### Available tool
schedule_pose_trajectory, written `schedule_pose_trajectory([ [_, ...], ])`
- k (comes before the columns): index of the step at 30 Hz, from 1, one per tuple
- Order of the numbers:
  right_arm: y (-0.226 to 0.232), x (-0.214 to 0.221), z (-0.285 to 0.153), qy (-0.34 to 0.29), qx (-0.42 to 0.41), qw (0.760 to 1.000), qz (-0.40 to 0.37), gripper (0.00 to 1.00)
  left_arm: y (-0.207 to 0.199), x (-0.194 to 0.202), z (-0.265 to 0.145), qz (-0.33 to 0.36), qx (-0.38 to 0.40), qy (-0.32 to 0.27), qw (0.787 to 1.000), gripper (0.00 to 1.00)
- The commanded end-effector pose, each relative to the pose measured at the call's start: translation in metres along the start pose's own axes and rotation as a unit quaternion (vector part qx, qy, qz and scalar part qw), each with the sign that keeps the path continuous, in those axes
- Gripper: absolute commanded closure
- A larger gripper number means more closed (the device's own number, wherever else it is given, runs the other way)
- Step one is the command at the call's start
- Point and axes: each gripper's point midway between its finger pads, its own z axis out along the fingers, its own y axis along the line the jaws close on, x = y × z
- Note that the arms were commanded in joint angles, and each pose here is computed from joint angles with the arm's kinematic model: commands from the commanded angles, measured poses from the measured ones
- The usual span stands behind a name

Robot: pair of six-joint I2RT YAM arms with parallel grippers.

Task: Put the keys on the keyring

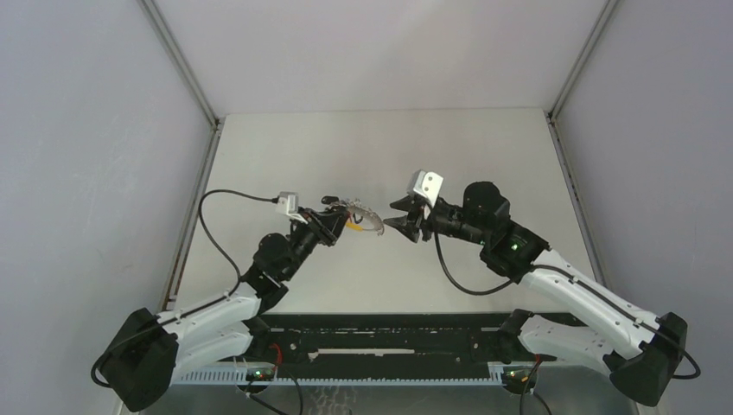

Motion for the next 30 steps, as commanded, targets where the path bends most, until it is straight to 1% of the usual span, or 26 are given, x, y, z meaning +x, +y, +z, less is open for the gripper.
schedule_pose_trajectory([
  [1, 0.008, 0.005, 0.000, 0.009, -0.014, 0.992, -0.121, 0.58, -0.013, -0.018, 0.002, 0.025, 0.017, -0.010, 1.000, 1.00],
  [5, 0.019, 0.012, 0.013, 0.011, -0.026, 0.983, -0.183, 0.59, -0.011, -0.015, 0.001, 0.020, 0.006, 0.005, 1.000, 1.00],
  [10, 0.023, 0.030, 0.032, 0.044, -0.018, 0.969, -0.241, 0.59, -0.010, -0.013, -0.001, 0.017, -0.004, 0.020, 1.000, 1.00],
  [12, 0.026, 0.035, 0.038, 0.055, -0.016, 0.964, -0.261, 0.60, -0.009, -0.013, -0.001, 0.015, -0.010, 0.025, 1.000, 1.00],
  [14, 0.025, 0.040, 0.043, 0.066, -0.007, 0.960, -0.272, 0.64, -0.010, -0.014, -0.001, 0.012, -0.011, 0.028, 0.999, 1.00],
  [18, 0.026, 0.048, 0.048, 0.081, -0.001, 0.957, -0.279, 0.66, -0.010, -0.014, -0.002, 0.005, -0.014, 0.029, 0.999, 1.00],
  [22, 0.021, 0.056, 0.053, 0.101, 0.017, 0.952, -0.289, 0.75, -0.011, -0.014, -0.002, 0.000, -0.012, 0.028, 1.000, 1.00],
  [25, 0.016, 0.063, 0.056, 0.118, 0.032, 0.946, -0.300, 0.78, -0.012, -0.015, -0.003, -0.001, -0.010, 0.028, 1.000, 1.00],
  [30, 0.017, 0.069, 0.060, 0.127, 0.031, 0.942, -0.309, 0.79, -0.012, -0.015, -0.003, -0.004, -0.011, 0.027, 1.000, 1.00],
])
